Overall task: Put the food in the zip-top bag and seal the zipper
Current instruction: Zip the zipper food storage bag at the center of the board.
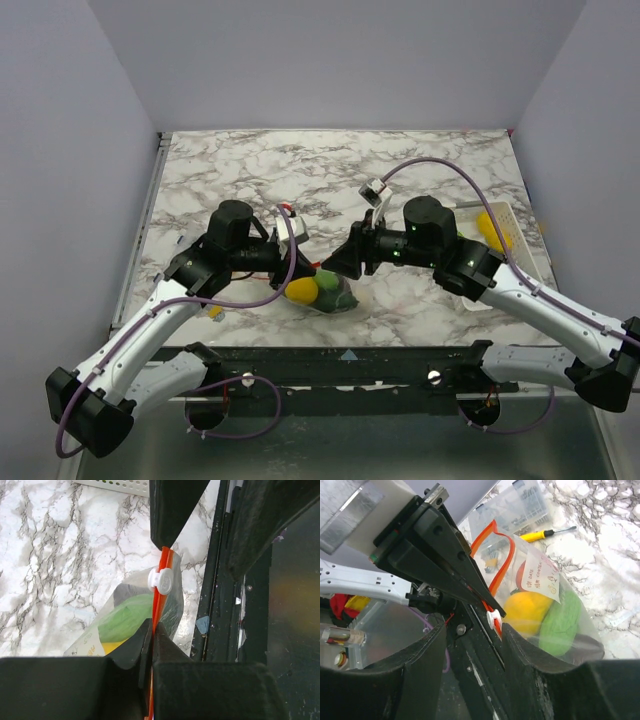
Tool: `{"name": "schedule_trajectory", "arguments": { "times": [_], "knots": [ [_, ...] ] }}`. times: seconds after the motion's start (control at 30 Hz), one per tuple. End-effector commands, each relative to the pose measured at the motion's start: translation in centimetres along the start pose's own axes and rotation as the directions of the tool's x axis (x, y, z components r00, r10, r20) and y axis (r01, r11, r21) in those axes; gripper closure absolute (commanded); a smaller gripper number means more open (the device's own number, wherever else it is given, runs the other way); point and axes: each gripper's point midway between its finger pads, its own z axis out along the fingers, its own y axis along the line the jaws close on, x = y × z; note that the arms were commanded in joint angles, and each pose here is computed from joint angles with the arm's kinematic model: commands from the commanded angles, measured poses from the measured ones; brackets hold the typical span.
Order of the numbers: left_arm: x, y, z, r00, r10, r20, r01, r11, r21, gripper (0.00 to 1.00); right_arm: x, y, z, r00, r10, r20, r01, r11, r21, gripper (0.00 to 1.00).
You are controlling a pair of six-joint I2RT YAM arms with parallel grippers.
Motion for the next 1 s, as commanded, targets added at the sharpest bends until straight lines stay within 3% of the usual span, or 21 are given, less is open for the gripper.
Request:
{"name": "schedule_trajectory", "arguments": {
  "times": [0.0, 0.27, 0.37, 0.4, 0.43, 0.47, 0.57, 0.63, 0.8, 0.97],
  "knots": [
    [-1.5, -0.2, -0.1, 0.998, 0.037, 0.055, -0.038, 0.999, 0.006, 1.0, 1.3, -0.1, -0.6, 0.992, 0.055, -0.115, -0.05, 0.998, 0.046, 0.48],
    [-1.8, -0.7, -0.3, 0.997, 0.03, 0.067, -0.031, 0.999, 0.021, 0.99, 2.0, -0.3, 0.9, 0.984, 0.007, -0.18, -0.005, 1.0, 0.015, 0.49],
    [-1.9, -0.9, -0.2, 0.997, 0.026, 0.071, -0.028, 0.999, 0.031, 0.93, 2.0, -0.1, 1.3, 0.985, 0.006, -0.171, -0.007, 1.0, -0.008, 0.6],
    [-1.9, -1.0, -0.2, 0.997, 0.023, 0.071, -0.025, 0.999, 0.039, 0.88, 1.9, 0.0, 1.2, 0.987, -0.002, -0.159, -0.001, 1.0, -0.018, 0.72],
    [-1.9, -1.1, -0.2, 0.997, 0.019, 0.07, -0.022, 0.999, 0.047, 0.79, 1.7, 0.1, 1.2, 0.989, -0.013, -0.146, 0.009, 1.0, -0.03, 0.91],
    [-1.8, -1.4, -0.2, 0.998, 0.014, 0.066, -0.018, 0.998, 0.064, 0.69, 1.7, 0.2, 1.1, 0.99, -0.033, -0.138, 0.027, 0.999, -0.044, 1.0],
    [-1.5, -2.2, -0.2, 0.999, -0.008, 0.052, 0.002, 0.993, 0.114, 0.38, 1.7, 1.5, 0.4, 0.987, -0.125, -0.1, 0.11, 0.984, -0.141, 1.0],
    [-1.6, -2.5, -0.1, 0.998, -0.028, 0.049, 0.021, 0.988, 0.151, 0.31, 1.8, 2.1, -0.1, 0.981, -0.181, -0.066, 0.165, 0.968, -0.191, 1.0],
    [-2.1, -2.0, 0.1, 0.998, -0.056, 0.029, 0.05, 0.984, 0.173, 0.39, 2.4, 2.6, -0.4, 0.966, -0.249, -0.067, 0.226, 0.942, -0.249, 1.0],
    [-2.1, -1.7, 0.5, 0.998, -0.064, 0.023, 0.059, 0.98, 0.19, 0.57, 2.3, 2.7, -0.8, 0.962, -0.266, -0.059, 0.243, 0.936, -0.253, 1.0]
  ]
}}
